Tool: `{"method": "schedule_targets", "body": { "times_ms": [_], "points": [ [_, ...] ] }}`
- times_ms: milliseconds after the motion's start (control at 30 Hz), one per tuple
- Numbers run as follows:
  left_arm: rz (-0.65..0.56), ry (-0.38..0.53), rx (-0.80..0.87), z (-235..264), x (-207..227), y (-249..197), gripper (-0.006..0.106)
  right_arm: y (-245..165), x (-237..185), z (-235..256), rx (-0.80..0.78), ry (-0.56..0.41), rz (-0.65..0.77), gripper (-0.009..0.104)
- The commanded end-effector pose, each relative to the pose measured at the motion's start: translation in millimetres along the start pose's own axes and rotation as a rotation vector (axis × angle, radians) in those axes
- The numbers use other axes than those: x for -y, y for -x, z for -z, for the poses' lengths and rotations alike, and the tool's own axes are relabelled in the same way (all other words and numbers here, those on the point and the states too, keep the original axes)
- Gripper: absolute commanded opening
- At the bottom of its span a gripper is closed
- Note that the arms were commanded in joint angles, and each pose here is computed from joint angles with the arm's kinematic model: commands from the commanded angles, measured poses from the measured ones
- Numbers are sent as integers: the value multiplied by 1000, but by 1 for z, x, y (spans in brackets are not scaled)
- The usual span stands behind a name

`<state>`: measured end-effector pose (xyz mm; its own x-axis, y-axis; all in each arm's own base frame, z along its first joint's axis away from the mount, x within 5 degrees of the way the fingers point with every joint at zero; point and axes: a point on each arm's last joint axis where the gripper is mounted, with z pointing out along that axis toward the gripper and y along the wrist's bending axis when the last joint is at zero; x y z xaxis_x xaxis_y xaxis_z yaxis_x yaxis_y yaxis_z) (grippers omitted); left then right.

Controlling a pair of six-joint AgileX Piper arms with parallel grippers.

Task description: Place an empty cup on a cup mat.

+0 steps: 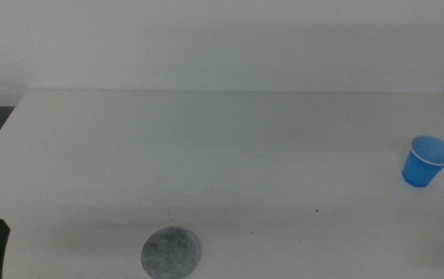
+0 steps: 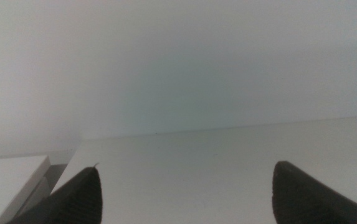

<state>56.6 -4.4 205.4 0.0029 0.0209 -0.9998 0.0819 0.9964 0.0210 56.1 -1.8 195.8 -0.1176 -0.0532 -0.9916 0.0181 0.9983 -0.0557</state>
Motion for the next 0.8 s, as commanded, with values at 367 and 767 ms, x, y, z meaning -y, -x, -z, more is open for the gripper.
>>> {"method": "schedule_targets", "body": {
  "times_ms": [367, 767],
  "points": [
    [10, -1, 16, 0, 0, 1, 94, 128, 6, 15, -125, 14, -48, 93],
    [10, -1, 16, 0, 0, 1, 94, 194, 4, -50, -598, 41, -182, 93]
  ]
}}
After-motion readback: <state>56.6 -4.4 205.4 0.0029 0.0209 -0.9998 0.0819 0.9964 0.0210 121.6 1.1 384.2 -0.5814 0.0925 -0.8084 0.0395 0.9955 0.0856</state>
